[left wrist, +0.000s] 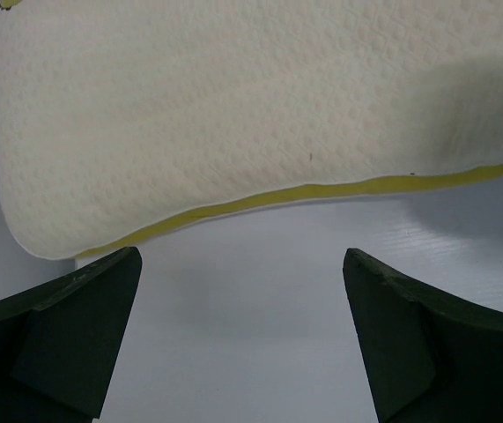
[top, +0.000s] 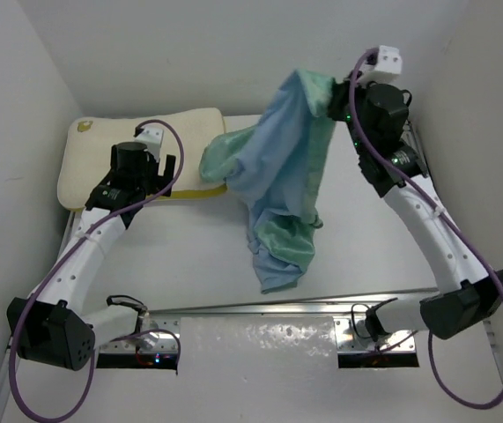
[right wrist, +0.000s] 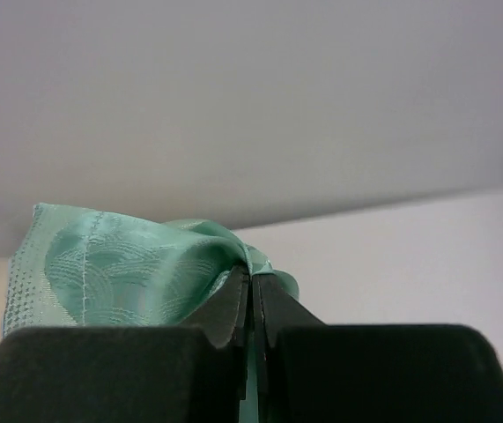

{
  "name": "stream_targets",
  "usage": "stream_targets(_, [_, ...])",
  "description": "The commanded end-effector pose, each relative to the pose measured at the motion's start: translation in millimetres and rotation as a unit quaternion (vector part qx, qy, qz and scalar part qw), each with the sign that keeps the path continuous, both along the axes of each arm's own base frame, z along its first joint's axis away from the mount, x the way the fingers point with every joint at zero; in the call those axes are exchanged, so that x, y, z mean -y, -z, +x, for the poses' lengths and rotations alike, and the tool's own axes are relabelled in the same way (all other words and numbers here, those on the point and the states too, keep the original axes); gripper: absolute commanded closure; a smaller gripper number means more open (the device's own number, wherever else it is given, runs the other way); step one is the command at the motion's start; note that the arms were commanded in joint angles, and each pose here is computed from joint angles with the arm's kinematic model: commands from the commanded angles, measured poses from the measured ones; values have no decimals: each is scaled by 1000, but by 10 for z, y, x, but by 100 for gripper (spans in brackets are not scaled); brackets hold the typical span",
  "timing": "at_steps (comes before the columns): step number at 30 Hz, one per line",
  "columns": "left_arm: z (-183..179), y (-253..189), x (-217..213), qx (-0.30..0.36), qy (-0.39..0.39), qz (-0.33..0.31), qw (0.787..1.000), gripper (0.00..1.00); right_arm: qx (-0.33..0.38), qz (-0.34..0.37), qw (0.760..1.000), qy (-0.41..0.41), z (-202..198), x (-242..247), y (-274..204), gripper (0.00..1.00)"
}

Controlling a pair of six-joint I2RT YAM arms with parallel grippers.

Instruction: Put the pillow into the pillowcase

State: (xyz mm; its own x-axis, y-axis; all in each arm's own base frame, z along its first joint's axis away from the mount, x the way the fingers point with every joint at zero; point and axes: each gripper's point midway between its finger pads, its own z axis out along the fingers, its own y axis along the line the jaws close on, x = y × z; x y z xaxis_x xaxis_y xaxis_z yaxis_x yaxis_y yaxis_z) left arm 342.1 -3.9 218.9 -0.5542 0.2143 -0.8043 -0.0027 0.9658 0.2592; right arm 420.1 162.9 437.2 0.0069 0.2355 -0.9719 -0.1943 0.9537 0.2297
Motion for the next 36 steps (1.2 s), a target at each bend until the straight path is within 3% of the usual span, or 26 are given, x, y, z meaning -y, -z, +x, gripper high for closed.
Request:
stream_targets(1, [112, -299, -37, 51, -3, -1, 999, 3, -125, 29, 980, 150, 317, 800, 953, 100])
stream_targets(3, [132, -309, -18, 53, 5, 1, 999, 3, -187, 25, 957, 222, 325, 1368, 1288, 100])
stream_targets(4, [140, -308, -5, 53, 9, 0, 999, 3, -225, 11, 944, 242, 384, 1524, 1536, 92])
stream_targets(5, [151, -313, 8, 53, 13, 0, 998, 3, -261, -1, 930, 258, 363, 1769, 1607, 66])
stream_targets(6, [164, -298, 38, 50, 21, -3, 999, 3, -288, -10, 921, 260, 386, 1865, 1713, 19])
stream_targets(8, [183, -309, 79, 47, 29, -10, 998, 3, -399, -53, 878, 259, 315, 2031, 2202, 1])
stream_targets(9, [188, -291, 93, 43, 33, -10, 998, 3, -392, -56, 882, 257, 410, 2040, 1981, 1])
stream_targets(10, [193, -294, 117, 43, 39, -13, 998, 3, -437, -73, 862, 247, 320, 2018, 2141, 1])
stream_targets(14, [185, -230, 144, 31, 47, -16, 998, 3, -399, -82, 896, 178, 116, 1563, 1970, 5])
stream_targets(15, [186, -205, 147, 28, 48, -16, 998, 3, -339, -105, 922, 153, 154, 1211, 1815, 11])
stream_targets(16, [177, -189, 149, 25, 48, -16, 998, 3, -332, -142, 923, 131, -171, 1113, 1981, 18])
stream_targets(18, [169, -166, 147, 21, 48, -15, 998, 3, -289, -142, 945, 51, -345, 625, 2087, 41])
stream_targets(19, [163, -153, 141, 19, 46, -15, 999, 3, -305, -152, 940, -15, -665, 317, 2422, 65])
stream_targets(21, [152, -118, 141, 13, 45, -16, 999, 3, -302, -154, 935, -102, -957, -201, 2627, 75])
stream_targets(24, [148, -70, 168, 4, 51, -21, 998, 4, -309, -208, 922, -109, -1182, -479, 2937, 42])
stream_targets(25, [147, -59, 187, 2, 55, -25, 998, 4, -321, -229, 912, -111, -1189, -556, 3083, 26])
stream_targets(26, [150, -60, 202, 2, 58, -28, 998, 5, -325, -238, 908, -114, -1190, -630, 3132, 23])
stream_targets(29, [141, -59, 251, 1, 66, -40, 997, 5, -342, -268, 893, -115, -1160, -845, 3341, 17])
stream_targets(34, [70, -58, 204, 1, 60, -31, 998, 6, -374, -269, 879, -120, -1142, -1007, 3650, 18])
stream_targets(36, [48, -61, 168, 3, 55, -24, 998, 6, -376, -274, 881, -78, -1090, -900, 3772, 33])
